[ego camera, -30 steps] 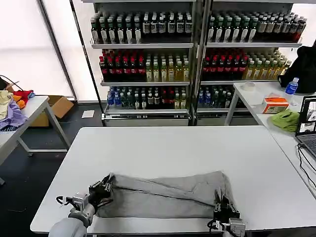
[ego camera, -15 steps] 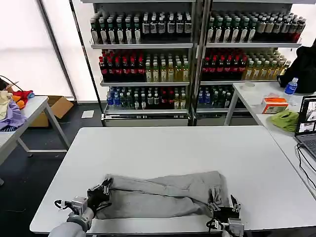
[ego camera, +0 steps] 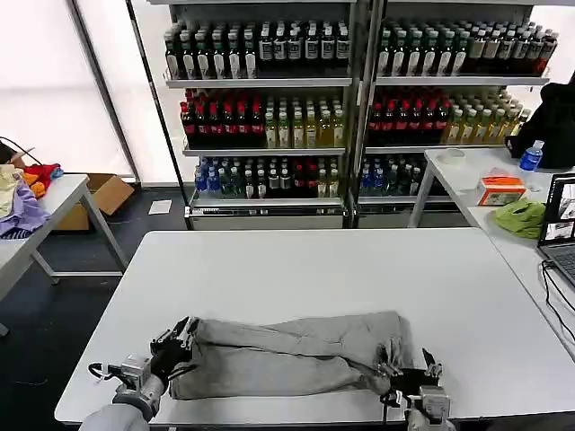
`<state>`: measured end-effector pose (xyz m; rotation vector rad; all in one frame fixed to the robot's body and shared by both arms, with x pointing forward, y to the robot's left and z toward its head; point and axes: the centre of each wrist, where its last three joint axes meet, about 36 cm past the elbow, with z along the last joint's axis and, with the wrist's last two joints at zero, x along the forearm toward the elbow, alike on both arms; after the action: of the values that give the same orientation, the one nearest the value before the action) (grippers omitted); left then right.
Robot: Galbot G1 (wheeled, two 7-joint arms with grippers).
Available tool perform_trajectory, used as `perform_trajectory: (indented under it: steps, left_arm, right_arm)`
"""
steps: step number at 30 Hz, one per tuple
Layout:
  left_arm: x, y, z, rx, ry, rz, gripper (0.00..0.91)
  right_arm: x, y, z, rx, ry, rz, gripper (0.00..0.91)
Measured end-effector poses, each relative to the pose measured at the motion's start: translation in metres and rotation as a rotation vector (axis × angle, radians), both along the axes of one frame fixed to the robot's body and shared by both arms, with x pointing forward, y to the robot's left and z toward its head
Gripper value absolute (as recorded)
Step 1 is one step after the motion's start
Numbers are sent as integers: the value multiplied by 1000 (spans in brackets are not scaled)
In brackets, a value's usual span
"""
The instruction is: Fold and organize the clothes.
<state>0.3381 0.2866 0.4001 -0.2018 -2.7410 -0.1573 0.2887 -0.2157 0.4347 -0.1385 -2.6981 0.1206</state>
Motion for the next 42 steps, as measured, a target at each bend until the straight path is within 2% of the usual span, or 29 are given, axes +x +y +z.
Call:
perform_trajectory:
  steps: [8, 13, 26, 27, 28, 30, 31, 32, 36, 42]
  left_arm:
    - [-4, 0, 10, -12, -33, 23, 907]
    - [-7, 0, 7, -13, -22, 55, 907]
    - [-9, -3, -16, -44, 68, 106, 907]
    - [-9, -4, -17, -46, 72, 106, 816]
    - [-10, -4, -18, -48, 76, 106, 584]
    - [-12, -5, -20, -51, 86, 105, 302]
    - [-12, -6, -22, -54, 92, 105, 60]
    - [-13, -7, -24, -56, 97, 104, 30]
    - [-16, -9, -28, -66, 112, 92, 10]
    - [-20, -11, -30, -78, 116, 83, 10]
  right_arm:
    - [5, -4, 34, 26, -74, 20, 907]
    - [9, -7, 50, 35, -110, 25, 907]
    - [11, -9, 61, 49, -132, 44, 907]
    - [11, -9, 61, 50, -133, 45, 907]
    - [11, -9, 62, 51, -134, 46, 907]
    - [11, -9, 63, 52, -136, 47, 907]
    - [11, -9, 63, 53, -136, 47, 907]
    - [11, -9, 63, 53, -136, 47, 907]
    - [13, -10, 64, 51, -140, 46, 907]
    - [13, -10, 66, 50, -145, 43, 907]
